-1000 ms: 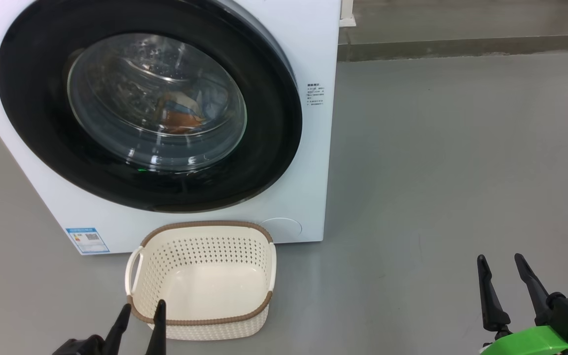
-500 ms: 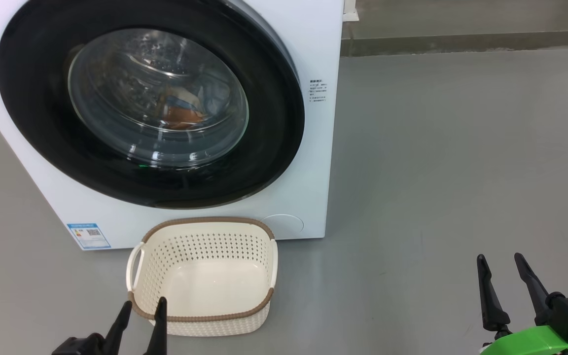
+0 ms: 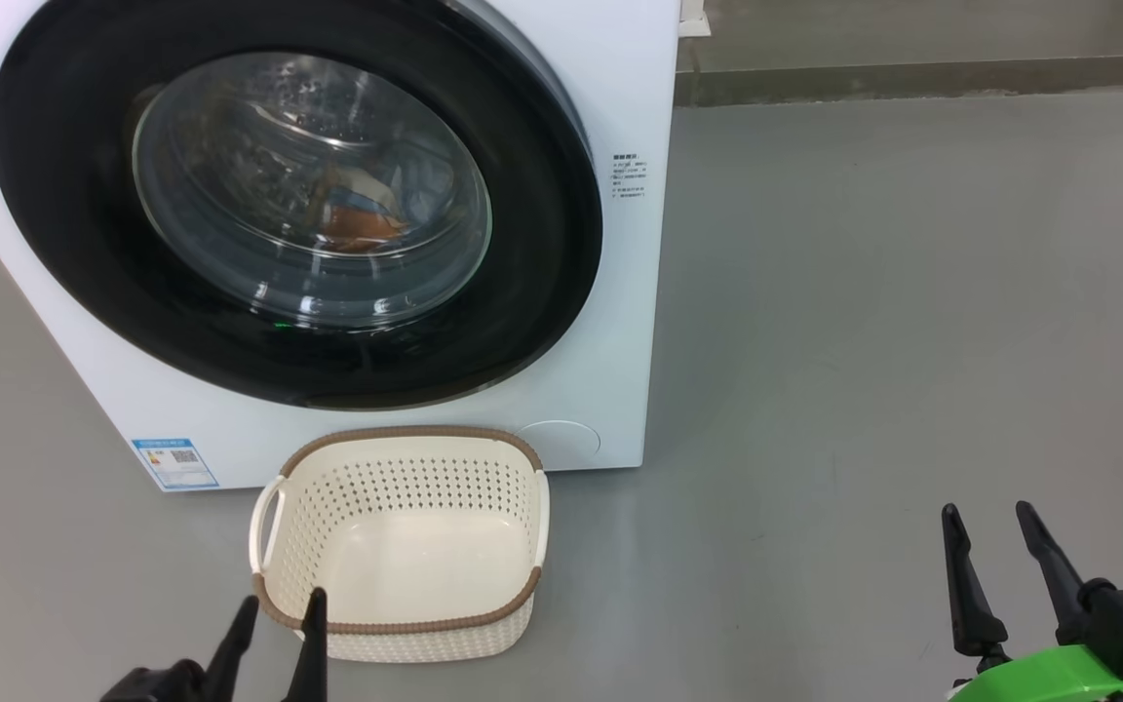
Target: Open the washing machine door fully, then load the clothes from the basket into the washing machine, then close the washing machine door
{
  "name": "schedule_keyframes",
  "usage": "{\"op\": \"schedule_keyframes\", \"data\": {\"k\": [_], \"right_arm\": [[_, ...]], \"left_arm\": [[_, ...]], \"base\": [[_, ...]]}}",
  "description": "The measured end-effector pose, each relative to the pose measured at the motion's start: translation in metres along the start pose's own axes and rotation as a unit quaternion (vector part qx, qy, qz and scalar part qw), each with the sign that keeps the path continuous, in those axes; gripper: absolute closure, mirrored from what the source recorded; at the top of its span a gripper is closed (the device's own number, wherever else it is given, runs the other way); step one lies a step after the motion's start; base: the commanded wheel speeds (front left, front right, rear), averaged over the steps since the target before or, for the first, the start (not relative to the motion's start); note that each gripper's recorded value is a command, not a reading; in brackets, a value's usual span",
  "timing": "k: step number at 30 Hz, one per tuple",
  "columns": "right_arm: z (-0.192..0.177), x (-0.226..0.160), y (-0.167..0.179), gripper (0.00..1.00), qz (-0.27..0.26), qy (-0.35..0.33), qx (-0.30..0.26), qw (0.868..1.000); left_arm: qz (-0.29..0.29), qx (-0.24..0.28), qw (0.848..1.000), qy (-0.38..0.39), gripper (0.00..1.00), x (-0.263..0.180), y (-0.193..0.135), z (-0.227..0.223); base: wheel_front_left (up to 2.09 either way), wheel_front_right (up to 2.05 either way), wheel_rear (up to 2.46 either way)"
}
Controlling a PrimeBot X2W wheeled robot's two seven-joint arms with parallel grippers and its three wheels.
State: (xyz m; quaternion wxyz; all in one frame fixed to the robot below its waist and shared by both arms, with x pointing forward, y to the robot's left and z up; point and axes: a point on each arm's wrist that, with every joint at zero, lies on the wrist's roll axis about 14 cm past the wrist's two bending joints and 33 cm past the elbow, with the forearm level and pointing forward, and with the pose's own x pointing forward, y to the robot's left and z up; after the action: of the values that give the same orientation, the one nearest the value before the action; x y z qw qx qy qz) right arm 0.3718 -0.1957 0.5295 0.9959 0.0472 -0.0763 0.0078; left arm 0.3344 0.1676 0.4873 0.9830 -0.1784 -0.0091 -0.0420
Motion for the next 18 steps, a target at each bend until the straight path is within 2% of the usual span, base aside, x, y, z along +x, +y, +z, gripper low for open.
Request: {"op": "schedule_keyframes", "data": {"k": [1, 6, 18], "right_arm": [[0.000, 0.000, 0.000, 1.00, 0.000, 0.000, 0.000, 1.000], [-0.029, -0.012, -0.002, 1.00, -0.009, 0.048, 0.013, 0.999], [-0.034, -0.014, -0.008, 1.00, -0.032, 0.059, 0.079, 0.995]], "left_arm": [[0.000, -0.001, 1.000, 0.000, 1.00, 0.000, 0.000, 0.000], [0.015, -0.019, 0.999, 0.038, 1.00, -0.011, 0.001, -0.027], [0.034, -0.073, 0.996, 0.048, 1.00, -0.010, 0.008, -0.031]], "base": [[0.00, 0.00, 0.00], [0.00, 0.00, 0.00], [0.00, 0.00, 0.00]]}}
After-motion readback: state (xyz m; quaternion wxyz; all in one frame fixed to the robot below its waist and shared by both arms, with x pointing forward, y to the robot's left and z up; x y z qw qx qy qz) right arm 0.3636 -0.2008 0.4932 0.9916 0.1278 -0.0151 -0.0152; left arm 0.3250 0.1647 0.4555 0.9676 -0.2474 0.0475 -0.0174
